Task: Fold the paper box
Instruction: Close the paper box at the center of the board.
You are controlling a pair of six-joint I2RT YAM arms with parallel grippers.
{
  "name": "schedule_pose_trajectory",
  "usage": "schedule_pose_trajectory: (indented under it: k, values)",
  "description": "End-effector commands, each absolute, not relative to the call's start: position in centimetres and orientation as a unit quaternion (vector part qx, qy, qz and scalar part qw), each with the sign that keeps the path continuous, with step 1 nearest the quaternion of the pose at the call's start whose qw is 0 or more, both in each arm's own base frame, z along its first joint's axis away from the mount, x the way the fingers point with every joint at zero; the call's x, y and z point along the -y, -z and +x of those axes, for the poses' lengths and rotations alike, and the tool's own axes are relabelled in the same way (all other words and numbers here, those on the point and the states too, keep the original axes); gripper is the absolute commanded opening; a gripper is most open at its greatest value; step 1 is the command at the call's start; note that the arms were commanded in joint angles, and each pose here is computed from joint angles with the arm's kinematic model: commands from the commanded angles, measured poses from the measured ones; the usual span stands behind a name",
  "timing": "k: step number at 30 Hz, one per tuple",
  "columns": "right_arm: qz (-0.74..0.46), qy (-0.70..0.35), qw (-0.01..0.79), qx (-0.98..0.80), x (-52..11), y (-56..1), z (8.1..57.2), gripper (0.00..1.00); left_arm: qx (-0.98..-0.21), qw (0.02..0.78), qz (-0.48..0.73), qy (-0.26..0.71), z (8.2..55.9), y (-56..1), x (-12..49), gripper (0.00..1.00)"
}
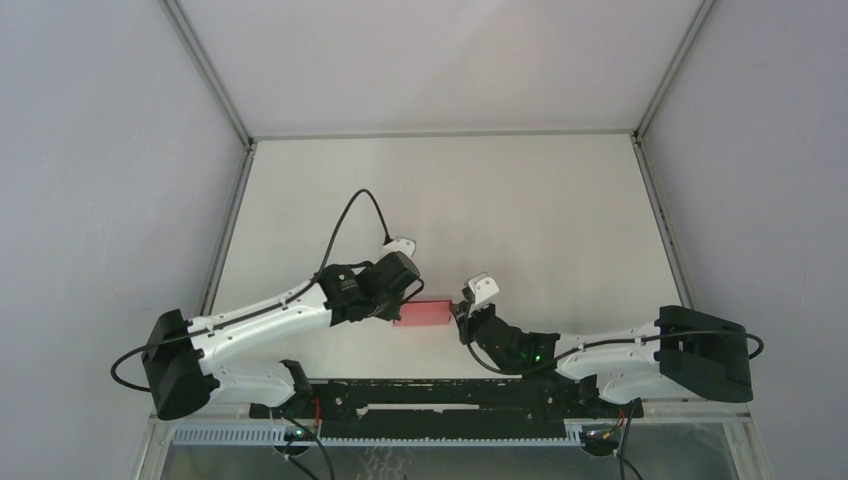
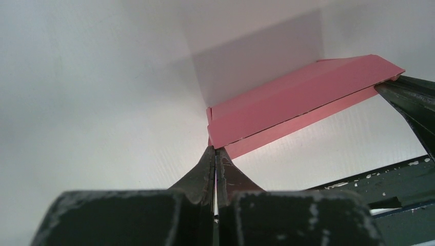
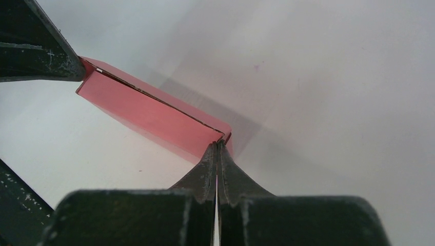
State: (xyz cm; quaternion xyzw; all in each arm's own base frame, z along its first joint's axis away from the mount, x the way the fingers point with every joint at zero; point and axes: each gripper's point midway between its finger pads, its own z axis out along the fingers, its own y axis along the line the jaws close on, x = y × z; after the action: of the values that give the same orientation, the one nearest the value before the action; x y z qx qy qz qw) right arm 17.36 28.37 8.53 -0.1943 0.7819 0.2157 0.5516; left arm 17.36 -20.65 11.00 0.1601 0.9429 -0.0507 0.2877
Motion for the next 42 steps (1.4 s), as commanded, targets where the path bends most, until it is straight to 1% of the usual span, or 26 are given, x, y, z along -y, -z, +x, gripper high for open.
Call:
schedule_pose_trajectory:
  k: [1,10,20,21,25,42]
  values:
    - [-0.226,-0.223,0.544,-0.777,-29.9,-8.8,16.5,0.0,-0.927,0.307,0.148,0.155,17.6,-14.7,24.4,0.02]
    - [-0.24,-0.215,0.547,-0.773,-29.7,-9.0,16.4,0.0,-0.927,0.294,0.147,0.182,17.2,-15.1,24.3,0.02]
    - [-0.263,-0.24,0.536,-0.766,-30.2,-9.7,15.8,0.0,-0.925,0.287,0.143,0.202,16.9,-15.1,24.6,0.01]
    - [-0.263,-0.244,0.532,-0.767,-30.2,-9.6,15.8,0.03,-0.926,0.287,0.142,0.202,16.9,-15.0,24.6,0.01]
    - [-0.258,-0.248,0.53,-0.769,-30.0,-9.9,15.8,0.1,-0.929,0.283,0.138,0.197,16.8,-14.4,24.3,0.01]
    - [-0.225,-0.282,0.509,-0.782,-29.1,-12.6,17.4,0.28,-0.939,0.26,0.132,0.183,17.4,-10.9,24.3,0.0]
